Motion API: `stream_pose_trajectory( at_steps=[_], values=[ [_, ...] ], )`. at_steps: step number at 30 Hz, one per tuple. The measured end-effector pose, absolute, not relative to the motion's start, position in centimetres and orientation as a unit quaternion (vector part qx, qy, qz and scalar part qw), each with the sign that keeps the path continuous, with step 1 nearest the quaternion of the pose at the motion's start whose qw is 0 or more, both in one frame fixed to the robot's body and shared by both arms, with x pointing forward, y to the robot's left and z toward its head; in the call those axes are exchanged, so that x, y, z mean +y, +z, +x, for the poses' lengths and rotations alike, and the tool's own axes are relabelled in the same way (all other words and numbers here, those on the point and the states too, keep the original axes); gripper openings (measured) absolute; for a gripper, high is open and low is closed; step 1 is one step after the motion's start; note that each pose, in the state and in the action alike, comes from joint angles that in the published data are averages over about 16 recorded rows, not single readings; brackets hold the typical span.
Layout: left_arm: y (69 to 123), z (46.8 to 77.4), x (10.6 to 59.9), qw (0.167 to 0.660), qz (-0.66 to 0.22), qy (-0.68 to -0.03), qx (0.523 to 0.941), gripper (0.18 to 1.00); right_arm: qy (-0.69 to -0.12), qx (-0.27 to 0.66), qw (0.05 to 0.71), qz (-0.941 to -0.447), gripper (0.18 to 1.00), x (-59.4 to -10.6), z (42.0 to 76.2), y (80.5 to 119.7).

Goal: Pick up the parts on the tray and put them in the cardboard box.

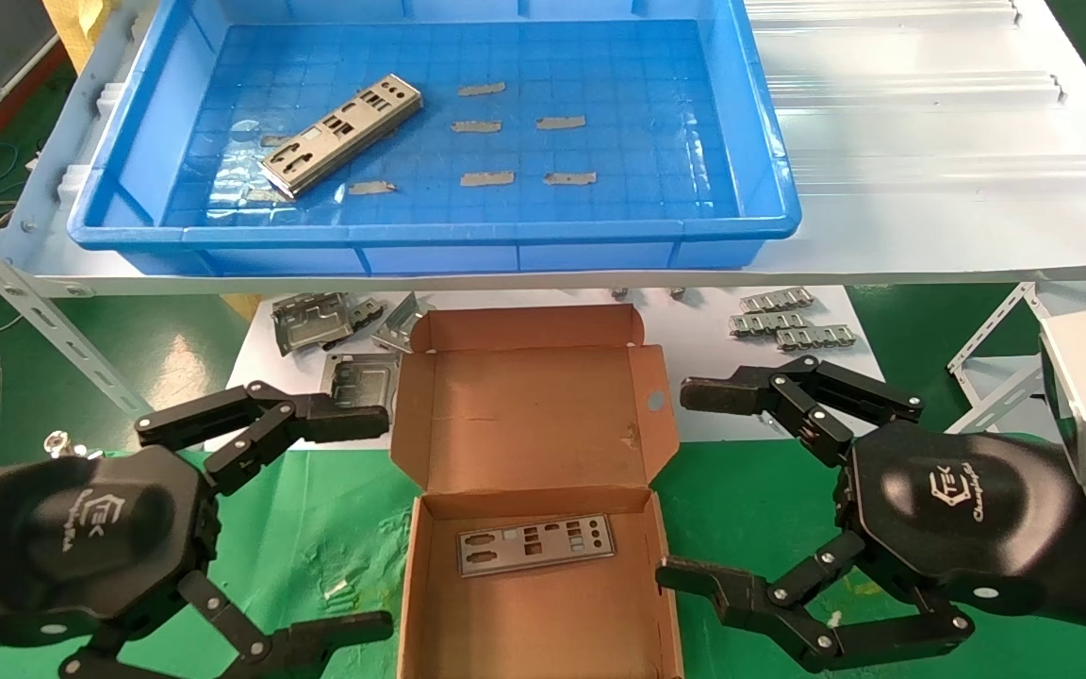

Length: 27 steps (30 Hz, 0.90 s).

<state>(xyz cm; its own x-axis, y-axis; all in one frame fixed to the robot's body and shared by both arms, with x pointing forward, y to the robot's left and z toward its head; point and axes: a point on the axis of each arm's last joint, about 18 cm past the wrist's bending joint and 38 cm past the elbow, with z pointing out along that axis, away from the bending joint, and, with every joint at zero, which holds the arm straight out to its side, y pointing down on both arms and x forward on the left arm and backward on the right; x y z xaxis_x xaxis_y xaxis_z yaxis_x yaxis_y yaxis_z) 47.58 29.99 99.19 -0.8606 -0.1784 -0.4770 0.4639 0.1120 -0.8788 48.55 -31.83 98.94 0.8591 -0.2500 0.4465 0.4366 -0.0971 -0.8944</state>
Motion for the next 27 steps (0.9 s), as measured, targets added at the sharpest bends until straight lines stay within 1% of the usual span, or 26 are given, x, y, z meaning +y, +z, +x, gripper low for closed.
stream_pose_trajectory(
  at_steps=[27],
  values=[
    [99.19,47.58,29.99,0.244,0.101,-0.659,0.705,1.001,-0.257,-0.067,0.669,-0.695,1.000,-31.83,48.55,98.94]
  ],
)
